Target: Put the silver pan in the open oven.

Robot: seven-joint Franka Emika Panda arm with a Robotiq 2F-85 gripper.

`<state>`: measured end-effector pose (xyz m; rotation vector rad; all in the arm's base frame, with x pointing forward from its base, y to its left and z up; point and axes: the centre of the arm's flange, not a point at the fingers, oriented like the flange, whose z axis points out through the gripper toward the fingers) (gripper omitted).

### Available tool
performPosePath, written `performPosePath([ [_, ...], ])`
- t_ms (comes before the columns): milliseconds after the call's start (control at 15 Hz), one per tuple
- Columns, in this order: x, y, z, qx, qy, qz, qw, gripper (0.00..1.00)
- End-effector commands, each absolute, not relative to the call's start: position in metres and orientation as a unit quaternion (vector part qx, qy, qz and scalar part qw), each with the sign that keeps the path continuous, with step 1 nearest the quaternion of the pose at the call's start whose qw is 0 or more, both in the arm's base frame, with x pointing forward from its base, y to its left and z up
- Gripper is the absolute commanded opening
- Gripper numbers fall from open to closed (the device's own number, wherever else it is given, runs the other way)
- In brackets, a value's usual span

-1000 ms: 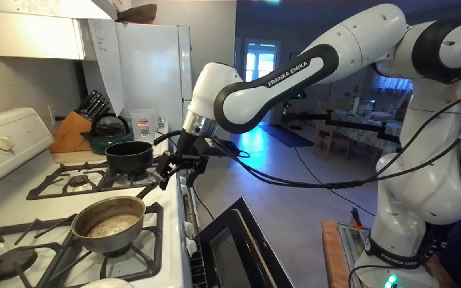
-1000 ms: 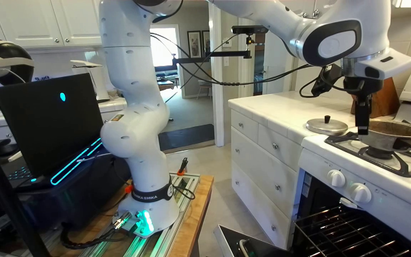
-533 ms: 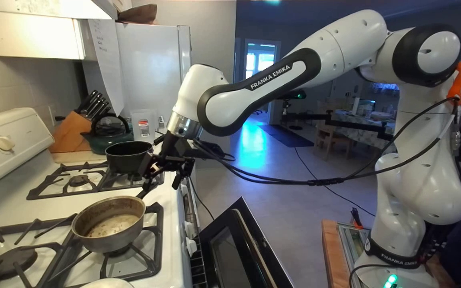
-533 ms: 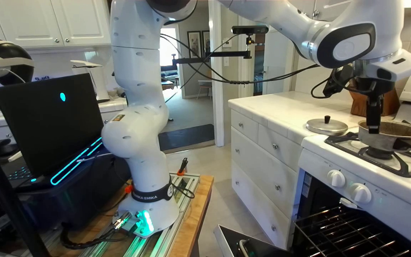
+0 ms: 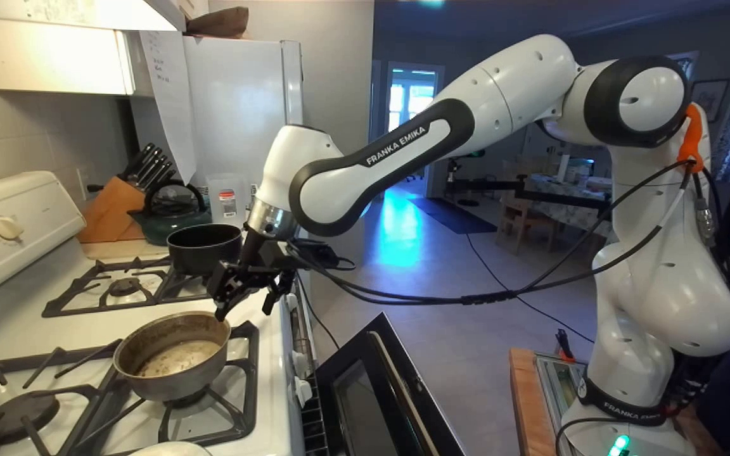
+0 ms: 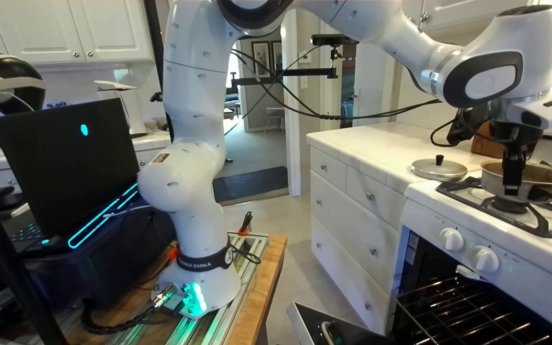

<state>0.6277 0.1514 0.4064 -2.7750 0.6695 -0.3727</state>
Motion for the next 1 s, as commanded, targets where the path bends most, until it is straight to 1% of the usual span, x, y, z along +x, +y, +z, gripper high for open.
performPosePath([
  [0, 0.641, 0.163, 0.396, -0.959, 0.23, -0.118, 0.113, 1.0],
  [67, 0.643, 0.165, 0.393, -0.96, 0.229, -0.116, 0.112, 0.78],
  [133, 0.643, 0.166, 0.39, -0.961, 0.227, -0.115, 0.111, 0.74],
  [467, 0.644, 0.173, 0.389, -0.962, 0.221, -0.116, 0.111, 0.36],
  [533, 0.645, 0.174, 0.391, -0.962, 0.221, -0.118, 0.112, 0.31],
  [600, 0.645, 0.175, 0.393, -0.961, 0.22, -0.121, 0.113, 0.22],
  [733, 0.646, 0.175, 0.396, -0.961, 0.22, -0.123, 0.113, 0.1],
  [800, 0.647, 0.174, 0.396, -0.961, 0.221, -0.123, 0.112, 0.02],
  [933, 0.648, 0.17, 0.395, -0.961, 0.225, -0.117, 0.11, 0.0],
])
